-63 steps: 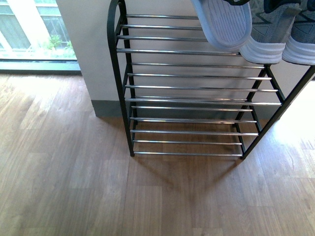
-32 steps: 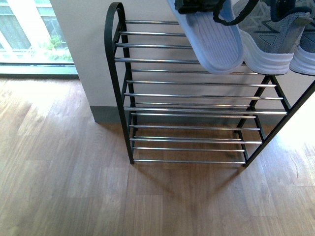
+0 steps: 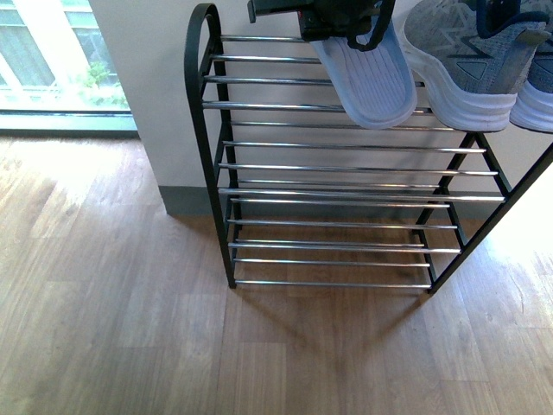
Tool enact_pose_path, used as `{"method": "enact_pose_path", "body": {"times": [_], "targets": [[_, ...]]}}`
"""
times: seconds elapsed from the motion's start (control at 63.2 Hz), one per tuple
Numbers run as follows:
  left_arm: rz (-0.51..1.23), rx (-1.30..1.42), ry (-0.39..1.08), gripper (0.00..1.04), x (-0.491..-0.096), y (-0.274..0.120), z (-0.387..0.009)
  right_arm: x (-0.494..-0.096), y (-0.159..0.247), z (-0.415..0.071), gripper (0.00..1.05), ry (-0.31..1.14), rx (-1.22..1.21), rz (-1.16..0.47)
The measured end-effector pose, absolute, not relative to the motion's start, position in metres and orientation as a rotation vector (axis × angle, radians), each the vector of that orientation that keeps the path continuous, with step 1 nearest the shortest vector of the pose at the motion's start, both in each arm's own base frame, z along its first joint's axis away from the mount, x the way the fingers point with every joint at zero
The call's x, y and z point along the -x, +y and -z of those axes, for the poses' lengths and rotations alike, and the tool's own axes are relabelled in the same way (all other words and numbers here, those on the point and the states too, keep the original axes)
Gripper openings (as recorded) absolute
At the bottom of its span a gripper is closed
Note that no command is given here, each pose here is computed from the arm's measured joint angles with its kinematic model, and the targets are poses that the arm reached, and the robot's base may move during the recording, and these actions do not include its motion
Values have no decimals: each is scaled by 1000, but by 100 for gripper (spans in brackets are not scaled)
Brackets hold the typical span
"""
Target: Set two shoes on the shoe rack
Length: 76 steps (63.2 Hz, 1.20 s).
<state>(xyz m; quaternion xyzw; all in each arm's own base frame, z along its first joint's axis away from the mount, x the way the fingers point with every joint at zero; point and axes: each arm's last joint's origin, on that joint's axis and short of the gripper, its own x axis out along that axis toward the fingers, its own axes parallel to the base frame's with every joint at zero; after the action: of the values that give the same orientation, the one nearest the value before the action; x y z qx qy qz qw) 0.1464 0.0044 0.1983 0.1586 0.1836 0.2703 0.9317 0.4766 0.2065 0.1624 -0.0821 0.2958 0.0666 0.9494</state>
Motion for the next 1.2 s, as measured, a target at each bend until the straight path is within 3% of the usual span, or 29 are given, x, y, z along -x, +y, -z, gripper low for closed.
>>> {"method": "enact_pose_path", "body": {"times": [0.285,0.728,0.997,1.108,1.203], "targets": [[-553,-325,376,2,-146,4,-198,-493,194,-165,3,606,88,-66],[-553,-325,376,2,-146,4,-198,-489,180,-171,95,621,58,-35],[-554,-325,376,2,-146,4,-198,-468,139,-224,96,608,-31,5],[-553,-325,376,2,-146,4,-198,-448,119,-253,96,505,-61,-49],[-554,-325,376,2,-146,4,-198,-413,92,-286,96,311,14,-64]]}}
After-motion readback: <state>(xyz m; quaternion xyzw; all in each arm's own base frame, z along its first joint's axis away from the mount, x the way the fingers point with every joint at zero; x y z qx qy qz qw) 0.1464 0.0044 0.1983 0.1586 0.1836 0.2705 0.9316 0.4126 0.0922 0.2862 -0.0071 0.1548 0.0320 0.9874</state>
